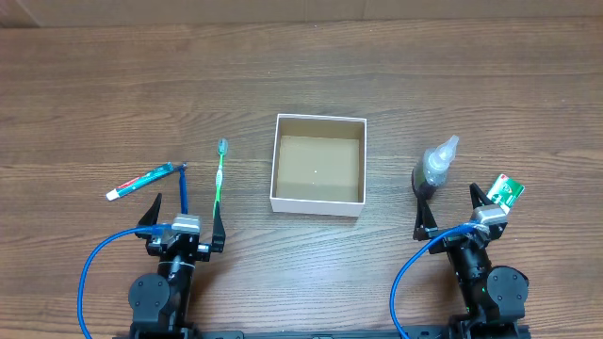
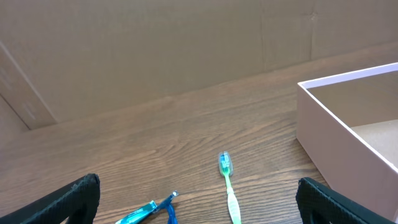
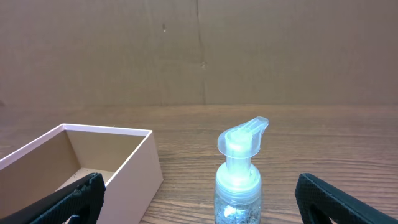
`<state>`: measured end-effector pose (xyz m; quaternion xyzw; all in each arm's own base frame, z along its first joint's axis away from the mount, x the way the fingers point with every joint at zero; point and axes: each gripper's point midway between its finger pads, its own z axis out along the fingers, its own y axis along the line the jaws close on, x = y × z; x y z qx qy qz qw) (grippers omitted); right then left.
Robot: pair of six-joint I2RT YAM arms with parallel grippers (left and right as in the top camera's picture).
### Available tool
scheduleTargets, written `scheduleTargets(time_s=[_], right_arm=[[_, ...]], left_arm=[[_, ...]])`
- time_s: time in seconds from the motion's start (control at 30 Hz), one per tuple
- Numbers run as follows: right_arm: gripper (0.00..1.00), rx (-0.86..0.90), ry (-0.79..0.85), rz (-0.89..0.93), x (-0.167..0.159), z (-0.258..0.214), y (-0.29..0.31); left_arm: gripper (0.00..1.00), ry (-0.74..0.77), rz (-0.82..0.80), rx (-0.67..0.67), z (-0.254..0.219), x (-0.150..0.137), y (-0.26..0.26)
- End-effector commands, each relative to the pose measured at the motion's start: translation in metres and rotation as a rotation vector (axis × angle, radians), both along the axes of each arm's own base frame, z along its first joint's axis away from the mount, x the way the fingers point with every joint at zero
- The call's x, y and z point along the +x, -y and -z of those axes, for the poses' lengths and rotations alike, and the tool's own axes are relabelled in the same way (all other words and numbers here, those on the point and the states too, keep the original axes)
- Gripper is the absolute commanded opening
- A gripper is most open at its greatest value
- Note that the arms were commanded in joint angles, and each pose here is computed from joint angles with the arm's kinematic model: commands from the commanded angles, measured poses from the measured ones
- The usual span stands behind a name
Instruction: Pack container
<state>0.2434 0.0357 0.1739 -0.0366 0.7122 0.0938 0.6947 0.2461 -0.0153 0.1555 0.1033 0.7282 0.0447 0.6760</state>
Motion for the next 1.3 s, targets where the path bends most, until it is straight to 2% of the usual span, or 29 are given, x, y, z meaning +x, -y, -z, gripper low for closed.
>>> scheduleTargets(time_s=[0.0, 1.0, 1.13, 1.27], right_arm=[[1.00, -0.004, 0.005, 0.000, 0.000, 0.002, 0.000], [1.00, -0.004, 0.005, -0.001, 0.000, 0.002, -0.001], [1.00, 0.000, 0.072, -0.040, -0.002, -0.015, -0.007], [1.00, 0.161, 0.011, -0.041, -0.003, -0.014, -0.007]], left_arm=[[1.00, -0.003, 0.013, 0.010, 0.001, 0.000, 0.002], [1.00, -0.002, 0.009, 0.011, 0.001, 0.000, 0.001], [1.00, 0.001, 0.002, 0.011, 0.001, 0.000, 0.000], [1.00, -0.009, -0.010, -0.166, -0.011, -0.003, 0.001]])
